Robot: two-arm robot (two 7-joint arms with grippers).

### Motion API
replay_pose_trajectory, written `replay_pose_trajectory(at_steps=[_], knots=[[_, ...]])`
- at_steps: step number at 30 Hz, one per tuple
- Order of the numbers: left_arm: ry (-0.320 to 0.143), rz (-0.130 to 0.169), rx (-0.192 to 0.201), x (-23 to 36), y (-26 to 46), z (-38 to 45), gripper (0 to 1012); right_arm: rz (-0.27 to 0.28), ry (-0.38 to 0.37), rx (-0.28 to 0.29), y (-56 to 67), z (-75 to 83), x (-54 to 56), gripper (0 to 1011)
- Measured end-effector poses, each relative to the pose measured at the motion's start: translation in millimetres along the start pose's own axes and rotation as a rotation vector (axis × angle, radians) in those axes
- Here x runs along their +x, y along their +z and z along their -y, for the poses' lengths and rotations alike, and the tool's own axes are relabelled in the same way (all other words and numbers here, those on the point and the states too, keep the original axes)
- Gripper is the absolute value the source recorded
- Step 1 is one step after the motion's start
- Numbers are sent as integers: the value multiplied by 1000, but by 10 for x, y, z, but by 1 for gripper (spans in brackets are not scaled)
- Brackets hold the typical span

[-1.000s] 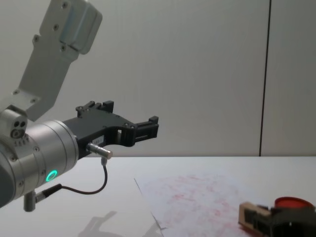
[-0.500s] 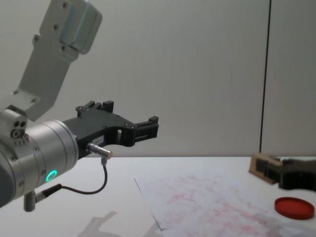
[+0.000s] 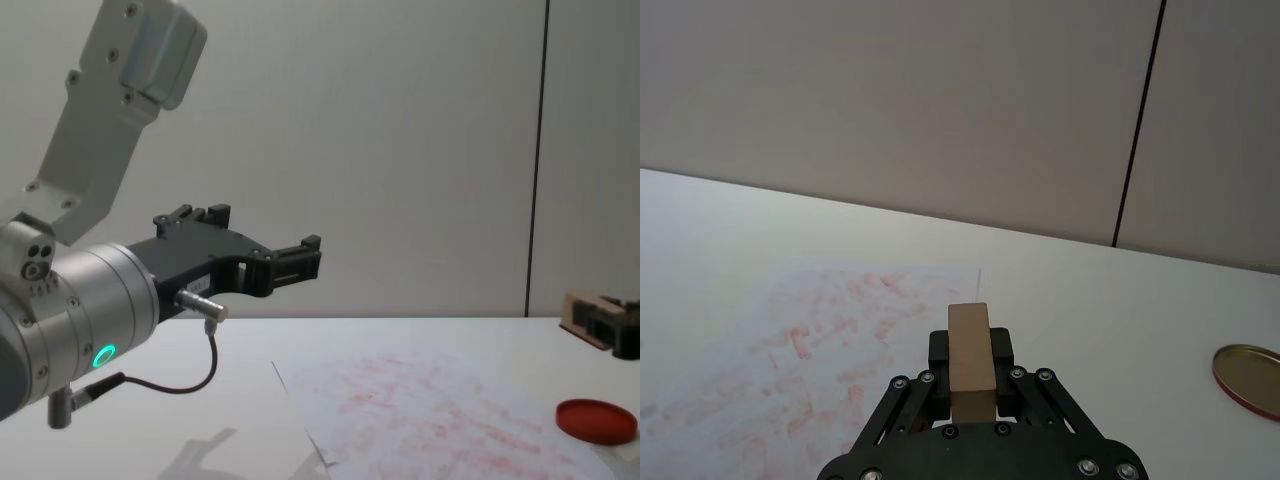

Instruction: Use the one hand to pick up the stamp and affix it onto the A4 paper.

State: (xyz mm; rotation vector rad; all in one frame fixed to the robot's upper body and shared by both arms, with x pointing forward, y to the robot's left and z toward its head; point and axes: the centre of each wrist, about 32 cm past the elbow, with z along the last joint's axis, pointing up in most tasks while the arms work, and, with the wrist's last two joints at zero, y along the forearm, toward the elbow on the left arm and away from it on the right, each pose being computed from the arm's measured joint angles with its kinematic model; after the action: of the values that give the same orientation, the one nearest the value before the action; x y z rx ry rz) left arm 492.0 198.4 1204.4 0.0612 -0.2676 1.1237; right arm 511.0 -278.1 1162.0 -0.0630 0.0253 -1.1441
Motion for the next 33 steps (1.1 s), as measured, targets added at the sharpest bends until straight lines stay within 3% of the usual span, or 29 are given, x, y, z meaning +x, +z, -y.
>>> replay_pose_trajectory(at_steps=[13,33], knots=[[0,0,0,0,0,0,993,3,-24,-61,-139,-34,139,221],[0,0,0,0,0,0,993,-12,-7,-144,-341,-98,124,221]])
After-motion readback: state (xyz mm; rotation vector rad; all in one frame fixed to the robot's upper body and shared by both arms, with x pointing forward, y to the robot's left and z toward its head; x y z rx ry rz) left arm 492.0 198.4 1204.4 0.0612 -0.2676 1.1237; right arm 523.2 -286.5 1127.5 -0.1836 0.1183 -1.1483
